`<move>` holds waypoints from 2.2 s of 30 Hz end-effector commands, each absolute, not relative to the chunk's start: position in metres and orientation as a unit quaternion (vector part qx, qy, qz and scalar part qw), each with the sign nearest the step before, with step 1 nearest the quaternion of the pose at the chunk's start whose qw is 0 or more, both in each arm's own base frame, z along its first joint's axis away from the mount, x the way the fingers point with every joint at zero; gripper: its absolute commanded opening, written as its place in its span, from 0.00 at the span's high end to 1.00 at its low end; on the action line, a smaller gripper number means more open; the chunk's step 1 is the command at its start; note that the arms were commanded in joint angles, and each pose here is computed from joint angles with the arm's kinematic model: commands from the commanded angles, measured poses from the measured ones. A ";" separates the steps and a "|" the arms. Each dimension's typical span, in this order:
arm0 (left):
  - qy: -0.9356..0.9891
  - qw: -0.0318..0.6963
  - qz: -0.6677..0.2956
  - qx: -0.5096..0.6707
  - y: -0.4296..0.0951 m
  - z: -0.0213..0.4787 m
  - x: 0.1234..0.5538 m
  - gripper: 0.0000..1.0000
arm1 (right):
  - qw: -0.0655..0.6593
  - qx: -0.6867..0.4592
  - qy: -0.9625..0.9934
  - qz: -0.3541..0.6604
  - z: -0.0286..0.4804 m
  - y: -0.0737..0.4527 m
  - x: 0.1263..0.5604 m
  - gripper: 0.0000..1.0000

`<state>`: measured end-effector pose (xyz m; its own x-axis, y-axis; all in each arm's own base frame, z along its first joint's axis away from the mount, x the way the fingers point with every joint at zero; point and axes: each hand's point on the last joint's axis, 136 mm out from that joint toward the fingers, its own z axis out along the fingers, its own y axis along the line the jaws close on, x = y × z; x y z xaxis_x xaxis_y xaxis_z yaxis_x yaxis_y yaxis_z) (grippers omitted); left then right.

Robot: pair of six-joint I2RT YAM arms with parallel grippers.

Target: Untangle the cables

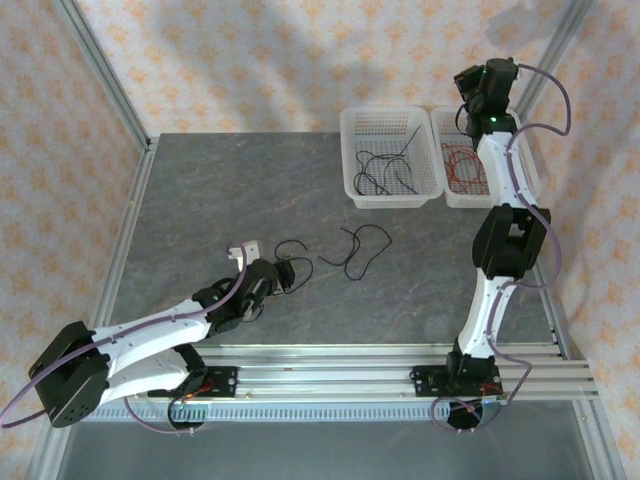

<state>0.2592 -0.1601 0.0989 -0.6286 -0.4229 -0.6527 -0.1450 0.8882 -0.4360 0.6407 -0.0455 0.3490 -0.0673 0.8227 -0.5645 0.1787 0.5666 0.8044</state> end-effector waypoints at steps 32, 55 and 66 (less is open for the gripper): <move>0.934 0.309 -0.054 -0.173 -0.146 0.090 0.246 0.25 | 0.382 0.419 0.808 0.161 0.181 -0.096 0.624 0.47; 0.957 0.243 0.001 -0.159 -0.147 0.032 0.247 0.41 | 0.469 0.336 0.790 0.206 0.291 -0.056 0.485 0.35; 0.947 0.268 0.015 -0.176 -0.139 0.022 0.264 0.52 | 0.457 0.305 0.793 0.263 0.265 -0.016 0.406 0.36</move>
